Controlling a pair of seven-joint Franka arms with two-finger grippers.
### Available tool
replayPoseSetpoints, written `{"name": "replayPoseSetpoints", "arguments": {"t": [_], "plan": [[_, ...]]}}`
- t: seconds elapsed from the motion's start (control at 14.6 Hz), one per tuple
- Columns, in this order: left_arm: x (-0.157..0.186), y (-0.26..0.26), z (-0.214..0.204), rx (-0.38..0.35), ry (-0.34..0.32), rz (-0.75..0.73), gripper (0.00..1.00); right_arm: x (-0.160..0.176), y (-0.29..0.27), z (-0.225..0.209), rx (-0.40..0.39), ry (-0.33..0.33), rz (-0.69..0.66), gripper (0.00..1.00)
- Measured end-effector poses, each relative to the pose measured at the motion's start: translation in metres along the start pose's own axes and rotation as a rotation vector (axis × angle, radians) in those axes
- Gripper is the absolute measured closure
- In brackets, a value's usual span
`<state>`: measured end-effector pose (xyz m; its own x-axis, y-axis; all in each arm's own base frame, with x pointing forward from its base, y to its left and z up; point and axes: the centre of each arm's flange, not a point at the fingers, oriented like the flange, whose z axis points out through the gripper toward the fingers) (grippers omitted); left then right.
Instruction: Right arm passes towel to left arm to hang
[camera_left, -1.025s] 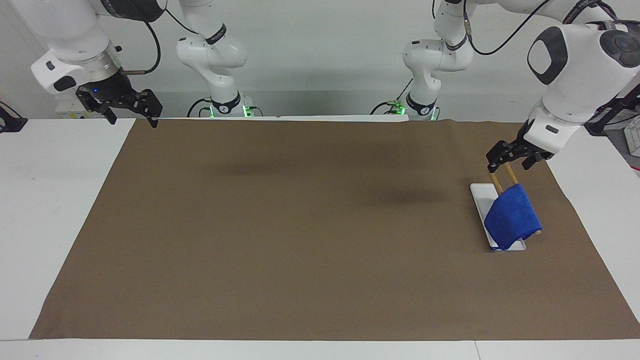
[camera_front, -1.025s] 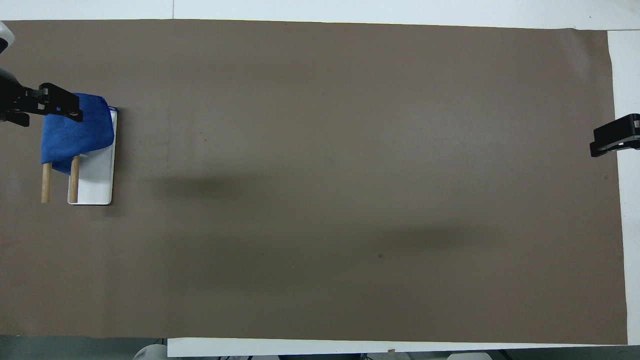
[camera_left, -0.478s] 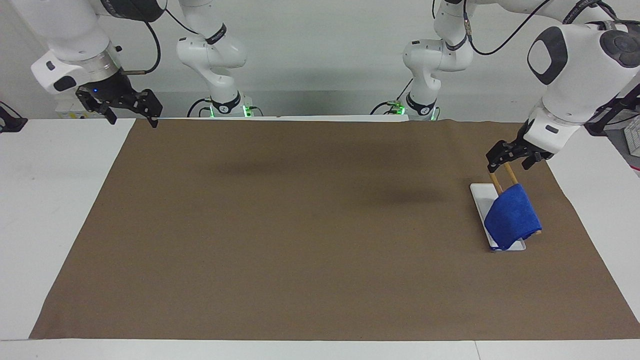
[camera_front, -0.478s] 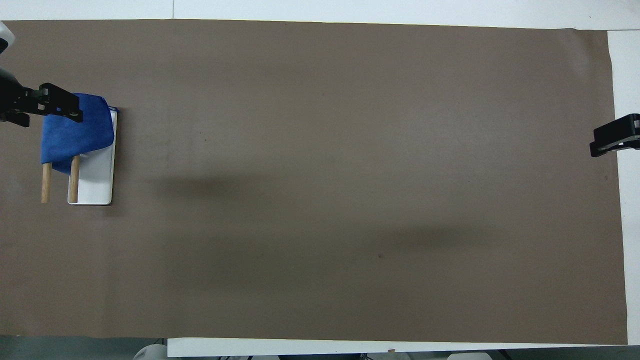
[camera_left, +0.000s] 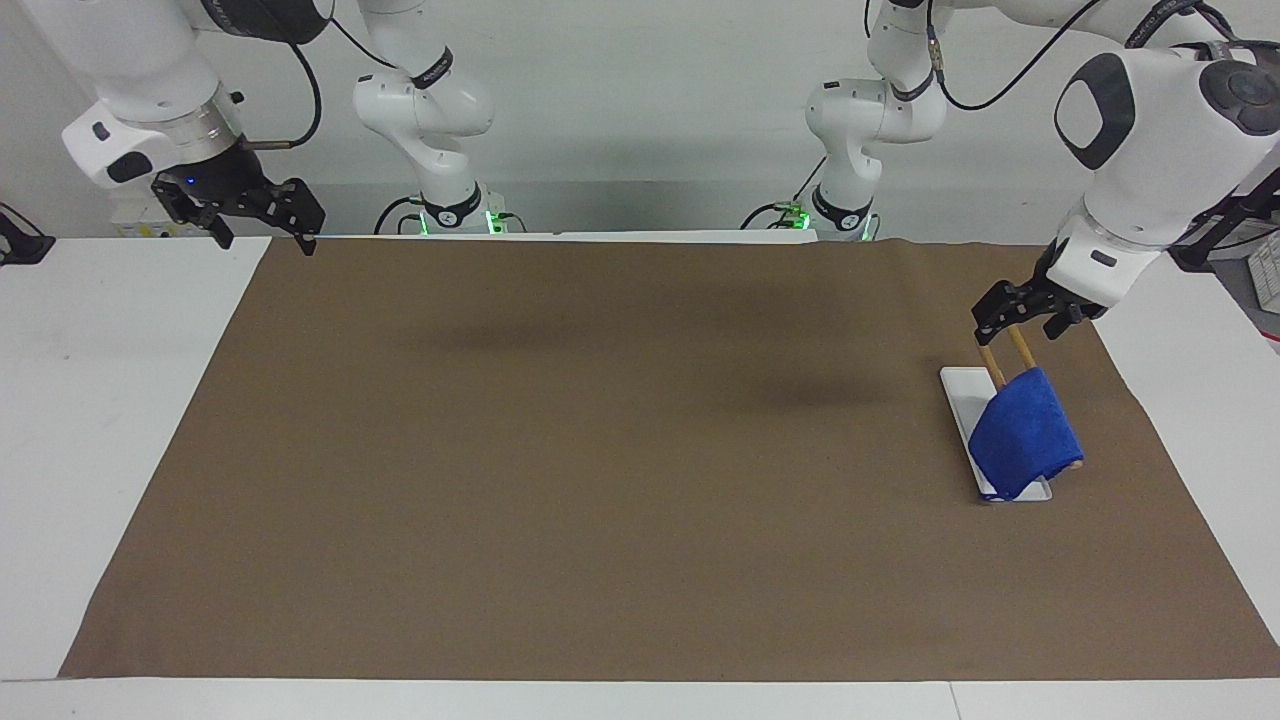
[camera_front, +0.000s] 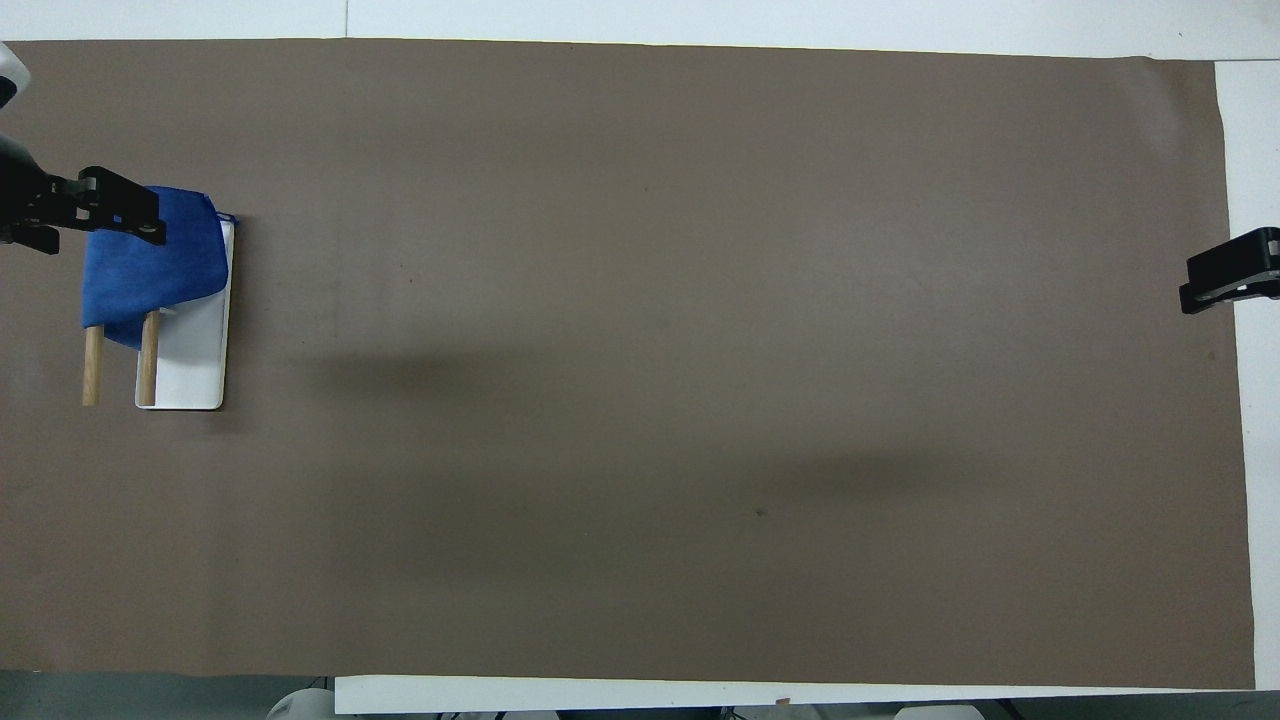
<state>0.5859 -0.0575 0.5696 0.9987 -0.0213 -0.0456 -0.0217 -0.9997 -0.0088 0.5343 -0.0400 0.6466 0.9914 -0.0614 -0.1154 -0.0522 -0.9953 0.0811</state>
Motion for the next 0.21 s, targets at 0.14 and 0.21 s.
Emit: {"name": "replayPoseSetpoints", "arguments": {"t": [0.14,0.21], "plan": [[-0.0002,0.0,0.0001,0.0,-0.001,0.0,0.02,0.0,0.0,0.0,0.0,0.0,0.0,0.0],[-0.0003,0.0001,0.0002,0.0,-0.003,0.0,0.02,0.0,0.0,0.0,0.0,0.0,0.0,0.0]]}}
